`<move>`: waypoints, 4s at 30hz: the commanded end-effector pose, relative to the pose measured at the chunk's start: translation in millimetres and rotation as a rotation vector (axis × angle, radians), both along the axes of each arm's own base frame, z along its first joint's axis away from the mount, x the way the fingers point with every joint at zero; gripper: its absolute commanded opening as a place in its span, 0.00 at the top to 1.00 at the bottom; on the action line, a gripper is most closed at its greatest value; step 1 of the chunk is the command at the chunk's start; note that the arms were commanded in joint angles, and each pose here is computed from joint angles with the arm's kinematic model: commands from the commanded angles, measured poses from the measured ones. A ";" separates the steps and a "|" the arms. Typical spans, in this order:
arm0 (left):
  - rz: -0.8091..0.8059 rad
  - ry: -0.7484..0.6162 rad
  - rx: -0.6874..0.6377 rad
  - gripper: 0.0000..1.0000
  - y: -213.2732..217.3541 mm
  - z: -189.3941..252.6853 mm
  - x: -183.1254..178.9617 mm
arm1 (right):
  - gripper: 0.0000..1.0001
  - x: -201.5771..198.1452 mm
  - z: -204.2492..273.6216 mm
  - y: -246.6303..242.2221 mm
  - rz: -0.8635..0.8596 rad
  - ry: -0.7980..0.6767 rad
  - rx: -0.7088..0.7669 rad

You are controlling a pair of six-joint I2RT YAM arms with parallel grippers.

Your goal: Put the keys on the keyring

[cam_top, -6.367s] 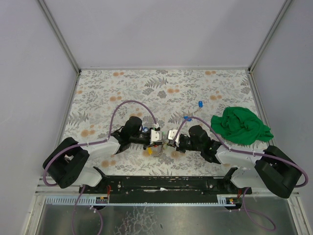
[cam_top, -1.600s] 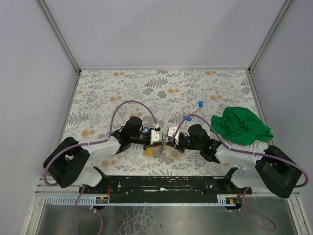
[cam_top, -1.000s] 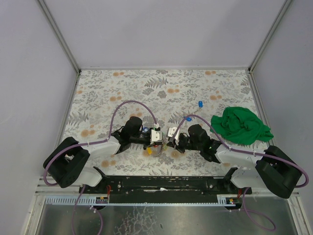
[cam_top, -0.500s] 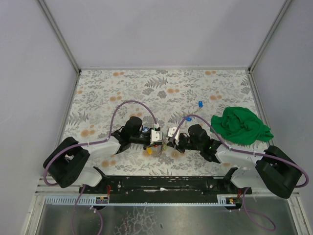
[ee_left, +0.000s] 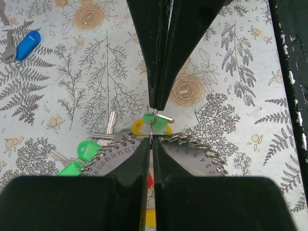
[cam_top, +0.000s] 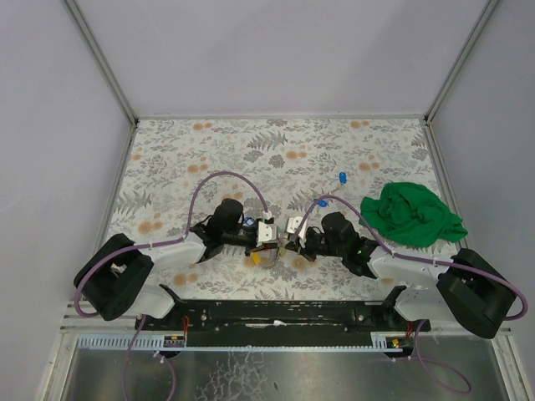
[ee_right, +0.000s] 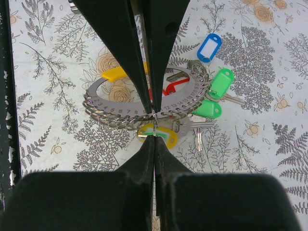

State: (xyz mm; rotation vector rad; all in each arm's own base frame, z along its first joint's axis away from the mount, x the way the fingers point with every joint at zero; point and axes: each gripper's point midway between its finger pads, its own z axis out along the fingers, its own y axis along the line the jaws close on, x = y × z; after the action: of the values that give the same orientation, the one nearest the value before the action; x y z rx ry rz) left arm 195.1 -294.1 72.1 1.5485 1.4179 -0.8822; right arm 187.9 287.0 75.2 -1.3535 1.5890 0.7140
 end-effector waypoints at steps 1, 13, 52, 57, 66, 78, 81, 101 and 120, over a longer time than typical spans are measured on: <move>-0.012 -0.067 -0.044 1.00 -9.5 17.8 9.6 | 1.00 9.5 23.3 11.0 -0.014 -0.042 0.050; 0.173 -0.094 -0.030 1.00 -3.6 19.0 39.9 | 1.00 13.7 0.3 -20.2 -0.385 0.293 -0.050; 0.338 -0.162 -0.074 1.00 10.0 35.7 60.2 | 1.00 19.4 -20.3 -70.2 -0.765 0.513 -0.364; 0.339 -0.159 -0.072 1.00 10.1 35.3 60.6 | 1.00 53.6 -15.5 -51.7 -0.768 0.408 -0.304; 0.339 -0.163 -0.070 1.00 9.7 35.1 61.2 | 1.00 80.7 -28.3 -35.7 -0.747 0.303 -0.245; 0.340 -0.163 -0.074 1.00 10.2 34.8 60.8 | 0.98 78.4 -51.7 -42.0 -0.740 0.270 -0.232; 0.341 -0.164 -0.076 1.00 10.3 35.7 60.6 | 0.92 76.1 -46.0 -39.7 -0.724 0.281 -0.229; 0.356 -0.173 -0.080 1.00 12.5 38.1 61.9 | 0.69 67.4 -25.9 -36.6 -0.678 0.507 -0.440; 0.355 -0.172 -0.079 1.00 12.5 38.1 61.4 | 0.75 71.7 -49.2 -34.8 -0.694 0.578 -0.544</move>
State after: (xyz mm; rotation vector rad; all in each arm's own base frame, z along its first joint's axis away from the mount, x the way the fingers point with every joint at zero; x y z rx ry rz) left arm 249.8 -276.4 87.6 1.2768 1.5328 -0.5820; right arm 255.0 251.4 21.7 -0.8675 2.6476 0.2489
